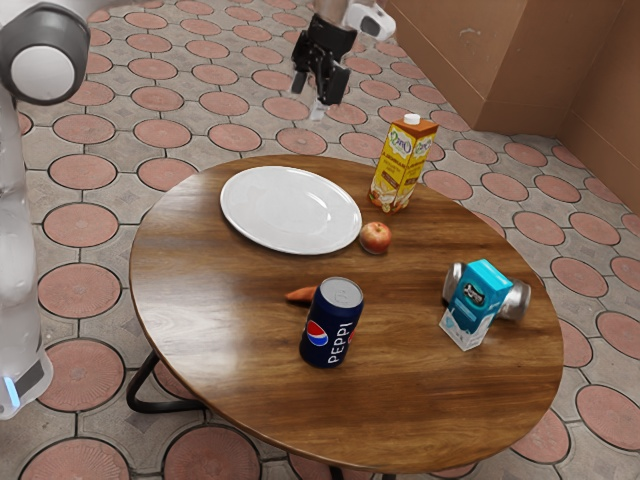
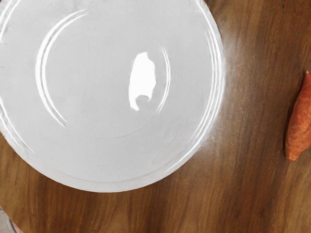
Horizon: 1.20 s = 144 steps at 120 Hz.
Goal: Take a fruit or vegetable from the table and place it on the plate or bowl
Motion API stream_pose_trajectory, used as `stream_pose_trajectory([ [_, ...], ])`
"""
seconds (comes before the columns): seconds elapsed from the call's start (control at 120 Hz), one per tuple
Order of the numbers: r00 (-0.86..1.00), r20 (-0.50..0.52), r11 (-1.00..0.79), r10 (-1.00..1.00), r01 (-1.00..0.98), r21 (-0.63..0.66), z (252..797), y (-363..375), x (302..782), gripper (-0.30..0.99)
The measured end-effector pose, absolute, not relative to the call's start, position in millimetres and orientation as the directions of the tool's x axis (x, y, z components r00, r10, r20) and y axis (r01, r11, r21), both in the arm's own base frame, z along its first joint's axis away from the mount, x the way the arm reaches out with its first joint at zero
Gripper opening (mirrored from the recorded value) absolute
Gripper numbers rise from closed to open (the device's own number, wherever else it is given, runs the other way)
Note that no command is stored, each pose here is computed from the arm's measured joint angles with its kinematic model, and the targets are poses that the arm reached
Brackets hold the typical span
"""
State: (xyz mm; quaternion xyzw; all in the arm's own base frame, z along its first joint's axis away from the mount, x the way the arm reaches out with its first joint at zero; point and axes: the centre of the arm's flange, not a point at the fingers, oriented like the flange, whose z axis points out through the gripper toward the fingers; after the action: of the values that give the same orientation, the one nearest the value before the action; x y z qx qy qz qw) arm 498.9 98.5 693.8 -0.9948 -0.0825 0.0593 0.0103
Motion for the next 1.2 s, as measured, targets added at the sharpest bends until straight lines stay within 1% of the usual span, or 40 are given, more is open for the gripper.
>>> stream_pose_trajectory([
  [0.108,0.965,0.006,-0.965,0.261,0.261,-0.031,703,155,499,0.68],
  [0.225,0.937,0.084,-0.940,0.339,0.340,-0.005,711,201,491,0.68],
  [0.283,0.920,0.132,-0.927,0.368,0.374,-0.026,727,220,486,0.67],
  [0.317,0.905,0.194,-0.918,0.379,0.394,-0.042,758,228,480,0.67],
  [0.35,0.871,0.311,-0.906,0.382,0.418,-0.058,815,229,459,0.67],
  [0.367,0.854,0.353,-0.899,0.383,0.433,-0.073,836,229,446,0.67],
  [0.392,0.841,0.375,-0.887,0.390,0.453,-0.092,849,233,436,0.67],
  [0.433,0.842,0.347,-0.873,0.413,0.474,-0.112,837,252,444,0.67],
  [0.492,0.864,0.291,-0.885,0.410,0.454,-0.103,810,260,468,0.67],
  [0.567,0.927,0.239,-0.945,0.289,0.317,-0.087,773,210,529,0.67],
  [0.6,0.942,0.225,-0.958,0.250,0.275,-0.086,761,194,545,0.67],
  [0.675,0.942,0.211,-0.954,0.261,0.286,-0.094,745,210,552,0.67],
  [0.758,0.942,0.217,-0.954,0.258,0.283,-0.098,741,219,554,0.67],
  [0.875,0.956,0.221,-0.971,0.191,0.217,-0.099,737,195,570,0.67],
  [0.983,0.973,0.190,-0.984,0.130,0.150,-0.100,713,173,593,0.67],
  [1.017,0.980,0.167,-0.987,0.112,0.129,-0.098,698,168,603,0.67],
  [1.117,0.992,0.095,-0.994,0.077,0.084,-0.071,630,162,625,0.67],
  [1.2,0.993,0.107,-0.999,0.042,0.045,-0.028,588,150,642,0.66],
])
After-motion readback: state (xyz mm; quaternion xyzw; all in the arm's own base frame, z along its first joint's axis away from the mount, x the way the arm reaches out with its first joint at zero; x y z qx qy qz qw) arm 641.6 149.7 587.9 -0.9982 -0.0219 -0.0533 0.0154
